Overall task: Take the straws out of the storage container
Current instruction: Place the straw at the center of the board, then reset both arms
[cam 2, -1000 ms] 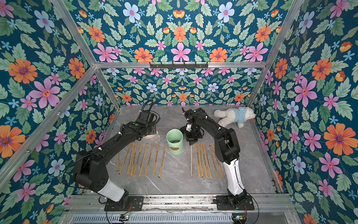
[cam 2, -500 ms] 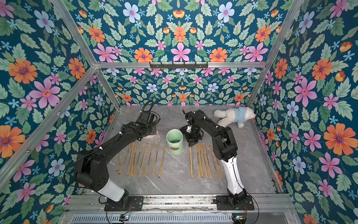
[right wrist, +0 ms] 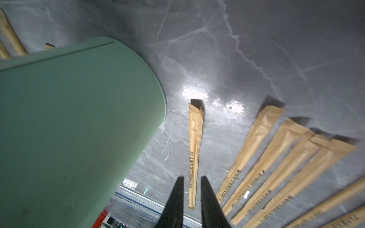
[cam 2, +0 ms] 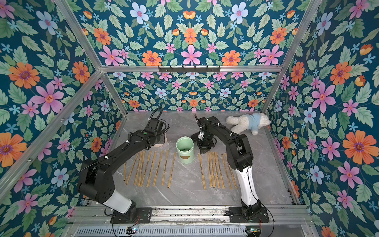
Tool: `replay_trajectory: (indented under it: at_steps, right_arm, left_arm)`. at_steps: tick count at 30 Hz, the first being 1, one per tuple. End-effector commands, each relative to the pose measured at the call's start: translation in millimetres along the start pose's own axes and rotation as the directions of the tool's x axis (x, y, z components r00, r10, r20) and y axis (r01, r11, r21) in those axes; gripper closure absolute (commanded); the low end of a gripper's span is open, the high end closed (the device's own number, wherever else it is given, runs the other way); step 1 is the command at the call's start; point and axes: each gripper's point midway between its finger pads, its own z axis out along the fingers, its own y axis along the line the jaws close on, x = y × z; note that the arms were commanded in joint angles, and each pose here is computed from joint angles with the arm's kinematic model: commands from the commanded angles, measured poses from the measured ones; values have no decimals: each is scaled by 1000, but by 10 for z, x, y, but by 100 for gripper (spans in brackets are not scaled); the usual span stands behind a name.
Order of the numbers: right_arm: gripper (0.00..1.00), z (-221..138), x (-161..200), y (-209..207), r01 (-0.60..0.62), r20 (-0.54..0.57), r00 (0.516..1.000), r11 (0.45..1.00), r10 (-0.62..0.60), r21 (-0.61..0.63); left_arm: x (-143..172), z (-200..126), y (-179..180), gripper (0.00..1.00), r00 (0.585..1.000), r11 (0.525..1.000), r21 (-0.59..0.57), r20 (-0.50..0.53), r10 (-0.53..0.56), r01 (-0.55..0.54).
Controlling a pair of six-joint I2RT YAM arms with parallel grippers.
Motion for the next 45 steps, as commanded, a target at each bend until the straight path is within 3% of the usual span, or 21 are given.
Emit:
replay_trajectory:
  at_steps: [1, 3, 4, 5, 8, 11, 14, 20, 24, 29, 34, 40, 45]
  right_arm:
    - [78, -269, -38, -12, 13, 108, 994, 999, -17, 33]
    - [72, -447, -27, -3, 29, 179, 983, 999, -37, 43]
    - [67, -560, -15, 11, 37, 222, 974, 998, -46, 44]
    - [56, -665, 12, 12, 42, 261, 964, 998, -53, 48]
    - [1, -941, 107, 4, 53, 362, 929, 997, -72, 62]
    - [1, -1148, 216, -60, 48, 447, 891, 995, -82, 87]
    - [1, -1415, 336, -137, 43, 563, 821, 994, -94, 104]
    - [1, -1764, 433, -524, -37, 786, 614, 993, -66, 112]
    - [1, -1822, 468, -779, -61, 886, 447, 984, -124, 168]
    - [1, -1686, 518, -1177, -174, 936, 298, 954, -186, 245]
    - [1, -1463, 544, -1576, -282, 950, 286, 937, -126, 209]
    - [1, -1292, 516, -1858, -361, 951, 268, 900, -152, 246]
    - [1, -1209, 465, -2021, -387, 960, 241, 894, -140, 227]
  left_arm:
    - [-202, -125, 115, 54, 996, 999, -50, 93, 14, -9]
    - [-311, -237, 190, 40, 989, 997, -71, 145, 7, 3]
    - [-373, -307, 237, 24, 985, 997, -81, 174, 1, 13]
    - [-427, -369, 294, 1, 979, 995, -95, 202, -6, 26]
    - [-537, -499, 449, 1, 965, 991, -120, 263, -24, 57]
    - [-569, -573, 653, 1, 946, 982, -165, 323, -35, 93]
    - [-503, -585, 873, 1, 923, 977, -175, 381, -45, 120]
    - [-266, -616, 1334, 1, 812, 964, -142, 573, -107, 227]
    - [-72, -530, 1398, 1, 750, 967, -166, 660, -38, 195]
    - [178, -150, 1466, 1, 777, 960, -202, 629, -25, 194]
    - [251, 60, 1437, 1, 771, 964, -184, 636, -35, 195]
    - [287, 207, 1448, 0, 769, 963, -191, 639, -24, 189]
    - [318, 240, 1497, 0, 738, 962, -175, 674, -37, 209]
